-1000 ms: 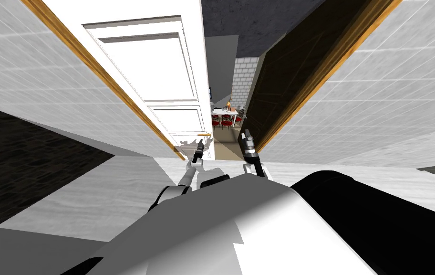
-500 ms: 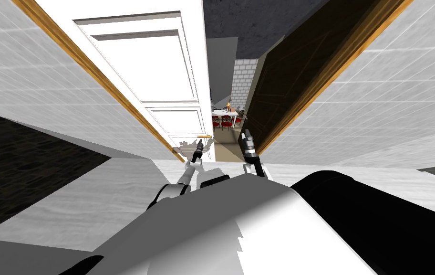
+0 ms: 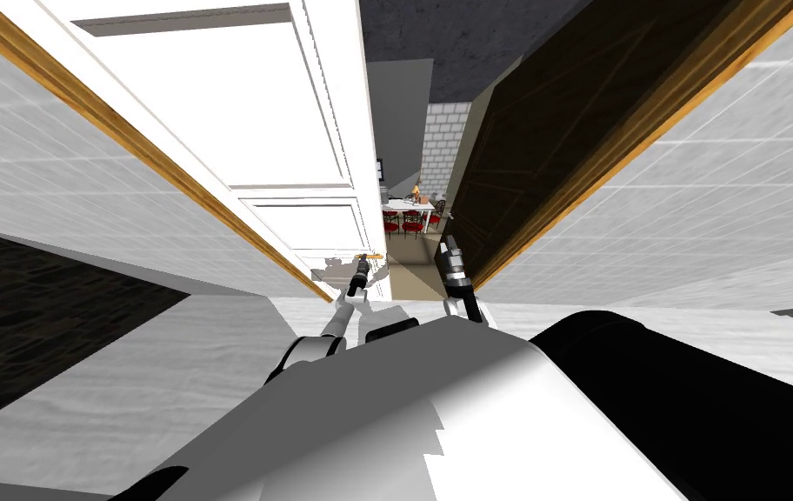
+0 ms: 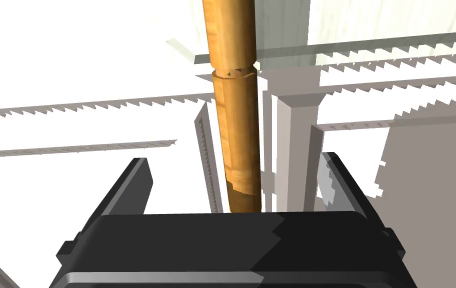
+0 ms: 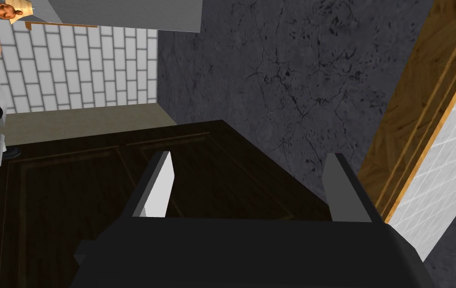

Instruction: Push the door open

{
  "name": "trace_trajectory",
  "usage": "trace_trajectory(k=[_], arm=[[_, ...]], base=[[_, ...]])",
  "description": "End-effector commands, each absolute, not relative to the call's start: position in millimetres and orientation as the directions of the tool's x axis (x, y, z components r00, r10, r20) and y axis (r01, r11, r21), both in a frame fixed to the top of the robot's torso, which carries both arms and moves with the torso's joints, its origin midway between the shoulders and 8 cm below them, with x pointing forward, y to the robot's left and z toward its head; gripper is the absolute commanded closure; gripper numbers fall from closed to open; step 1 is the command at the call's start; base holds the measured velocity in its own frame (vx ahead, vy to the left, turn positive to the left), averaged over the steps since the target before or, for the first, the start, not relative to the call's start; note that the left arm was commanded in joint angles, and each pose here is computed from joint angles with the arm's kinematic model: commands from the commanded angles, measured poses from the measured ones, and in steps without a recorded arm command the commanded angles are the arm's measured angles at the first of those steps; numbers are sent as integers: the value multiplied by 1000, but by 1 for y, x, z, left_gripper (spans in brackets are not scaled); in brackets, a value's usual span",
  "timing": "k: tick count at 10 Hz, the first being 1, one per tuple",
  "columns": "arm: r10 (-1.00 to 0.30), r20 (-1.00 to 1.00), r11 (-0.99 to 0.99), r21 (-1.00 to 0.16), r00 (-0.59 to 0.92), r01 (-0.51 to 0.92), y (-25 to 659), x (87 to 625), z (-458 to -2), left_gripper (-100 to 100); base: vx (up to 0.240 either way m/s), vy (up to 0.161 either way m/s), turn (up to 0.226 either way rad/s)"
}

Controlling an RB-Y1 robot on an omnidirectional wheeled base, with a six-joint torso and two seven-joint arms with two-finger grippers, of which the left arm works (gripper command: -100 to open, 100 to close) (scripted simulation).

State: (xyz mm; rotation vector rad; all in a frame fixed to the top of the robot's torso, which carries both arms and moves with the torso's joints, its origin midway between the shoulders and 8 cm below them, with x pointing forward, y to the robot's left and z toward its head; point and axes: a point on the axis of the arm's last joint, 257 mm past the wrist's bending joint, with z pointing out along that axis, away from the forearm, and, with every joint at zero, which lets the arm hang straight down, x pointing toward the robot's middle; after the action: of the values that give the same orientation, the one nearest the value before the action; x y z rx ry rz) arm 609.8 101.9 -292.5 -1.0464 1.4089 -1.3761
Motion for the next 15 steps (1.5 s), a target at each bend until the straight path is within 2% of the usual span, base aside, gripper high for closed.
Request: trace_trajectory(k=[1, 3, 4, 9, 13, 15], arm=[[-965, -21, 19, -1000, -260, 7, 96, 608, -293, -100], [-965, -14, 13, -1000, -262, 5, 92, 608, -294, -100], [-965, -14, 13, -1000, -262, 5, 92, 608, -294, 100], [-965, -14, 13, -1000, -262, 5, 92, 608, -294, 100], [-974, -26, 23, -1000, -224, 12, 119, 615, -290, 100], [-974, -26, 22, -1000, -225, 19, 118, 615, -287, 100]], base=[[191, -55, -21], [120, -28, -8], [-8, 1, 4], [-6, 3, -5], [148, -93, 36], [31, -16, -10]])
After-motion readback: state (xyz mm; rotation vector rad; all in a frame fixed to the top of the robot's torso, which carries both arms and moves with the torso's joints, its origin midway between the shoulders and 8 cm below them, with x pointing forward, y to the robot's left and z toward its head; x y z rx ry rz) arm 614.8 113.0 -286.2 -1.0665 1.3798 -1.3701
